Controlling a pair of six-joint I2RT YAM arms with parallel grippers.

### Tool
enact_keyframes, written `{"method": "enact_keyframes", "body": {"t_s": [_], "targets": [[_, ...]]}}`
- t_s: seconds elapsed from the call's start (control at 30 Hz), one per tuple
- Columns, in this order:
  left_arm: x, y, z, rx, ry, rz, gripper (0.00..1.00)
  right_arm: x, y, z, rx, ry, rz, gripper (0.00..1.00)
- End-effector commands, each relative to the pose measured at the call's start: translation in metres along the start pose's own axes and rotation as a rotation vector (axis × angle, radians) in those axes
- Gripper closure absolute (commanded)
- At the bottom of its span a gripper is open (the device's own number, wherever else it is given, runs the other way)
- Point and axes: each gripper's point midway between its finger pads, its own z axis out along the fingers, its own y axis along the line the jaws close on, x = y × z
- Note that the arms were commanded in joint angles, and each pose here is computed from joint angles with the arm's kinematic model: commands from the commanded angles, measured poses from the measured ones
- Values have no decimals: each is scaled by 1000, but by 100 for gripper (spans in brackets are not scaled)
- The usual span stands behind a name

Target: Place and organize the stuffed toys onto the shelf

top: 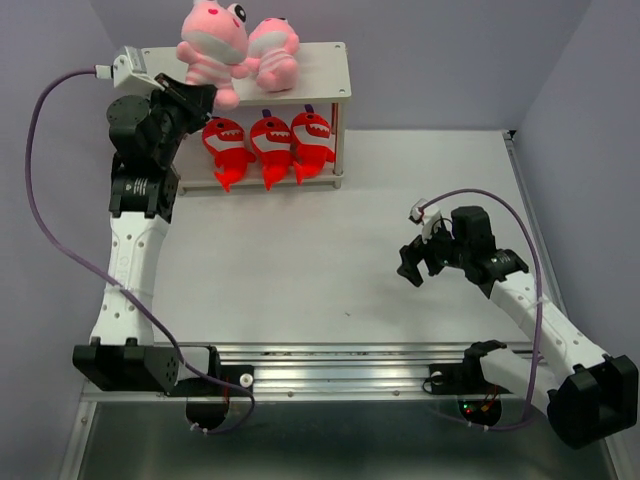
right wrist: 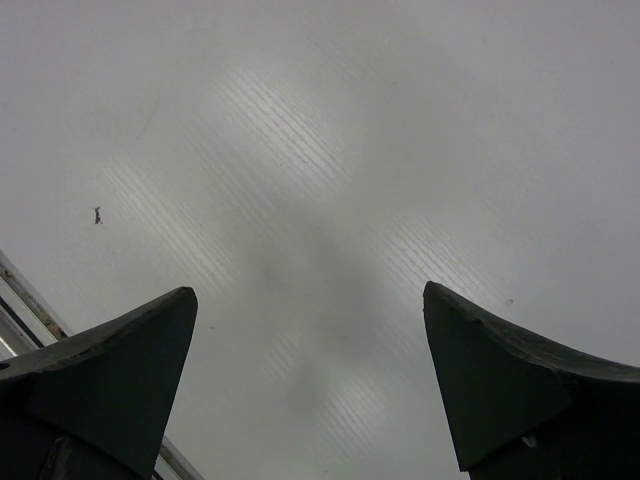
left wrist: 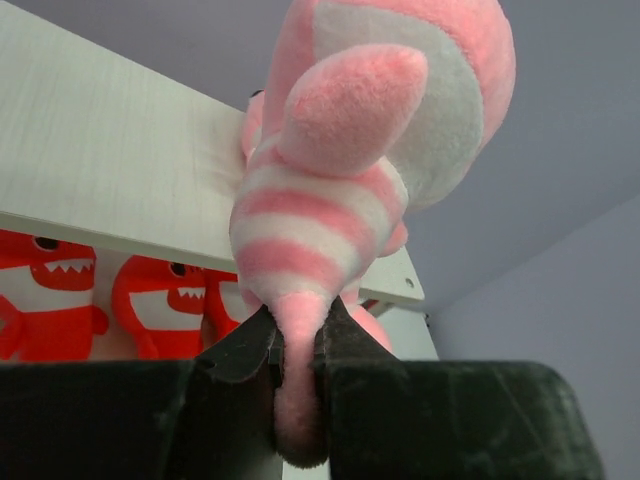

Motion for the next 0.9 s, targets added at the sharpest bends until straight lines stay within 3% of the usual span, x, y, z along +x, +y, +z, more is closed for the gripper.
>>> {"method": "enact_keyframes", "body": {"t_s": [0.0,0.4,0.87], "targets": [[-39,-8,21,46,-98,-42,100,-12,-4,-2,23,-62,-25,0],[-34,50,71,-54,-82,-159,100,-9,-9,-3,48,-53,-42,0],[-18,59,95,-22,-19,-319,94,-7,-11,-2,55,-45,-47,0]]}}
